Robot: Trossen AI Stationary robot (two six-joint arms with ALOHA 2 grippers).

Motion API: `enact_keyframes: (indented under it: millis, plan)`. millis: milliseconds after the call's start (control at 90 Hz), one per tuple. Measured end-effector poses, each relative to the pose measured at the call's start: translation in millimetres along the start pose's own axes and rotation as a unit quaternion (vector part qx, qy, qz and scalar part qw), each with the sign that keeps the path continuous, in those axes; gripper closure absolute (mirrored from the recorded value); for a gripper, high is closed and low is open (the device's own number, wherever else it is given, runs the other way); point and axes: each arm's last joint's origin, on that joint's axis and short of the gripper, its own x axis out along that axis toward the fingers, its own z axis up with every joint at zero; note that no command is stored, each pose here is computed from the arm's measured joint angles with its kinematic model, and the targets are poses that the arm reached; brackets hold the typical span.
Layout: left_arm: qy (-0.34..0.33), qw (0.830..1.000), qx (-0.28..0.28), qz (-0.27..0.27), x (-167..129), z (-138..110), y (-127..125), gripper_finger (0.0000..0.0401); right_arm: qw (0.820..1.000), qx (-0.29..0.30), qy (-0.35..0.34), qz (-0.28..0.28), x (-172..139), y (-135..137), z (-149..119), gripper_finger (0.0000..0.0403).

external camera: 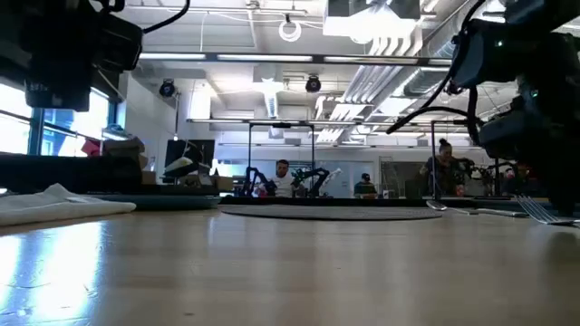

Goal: Set table place
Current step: Move the gray table mat to the center

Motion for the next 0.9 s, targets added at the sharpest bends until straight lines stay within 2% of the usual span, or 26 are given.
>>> enact_keyframes:
  millis: [144,200,256,300,478,611,722,900]
  plan:
    - [0.003,1.0,0.004,-0.001,0,0,0,0.04,1.0,0.008,0.012,-0.023,10,-1,1,0.0336]
    - [0.003,1.0,0.004,-0.003,0,0,0,0.04,1.0,0.002,0.014,-0.016,10,4,2,0.0373]
    - [0.002,1.0,0.009,-0.005,0,0,-1,0.04,1.0,-0.006,0.014,-0.012,7,11,2,0.0392]
    - [0.003,1.0,0.017,-0.007,0,0,-1,0.04,1.0,-0.007,0.012,-0.005,4,17,2,0.0395]
    - [0.0,0.999,0.035,-0.011,0,1,-2,0.04,0.994,0.024,-0.015,0.104,-15,70,6,0.0401]
    - [-0.003,0.999,0.045,-0.011,0,1,-2,0.04,0.979,0.048,-0.048,0.19,-17,127,15,0.0402]
    - [-0.005,0.998,0.056,-0.011,0,1,-2,0.04,0.972,0.039,-0.064,0.221,-5,179,27,0.0403]
    - [-0.005,0.998,0.065,-0.011,0,1,-2,0.04,0.972,0.025,-0.064,0.224,28,241,53,0.0403]
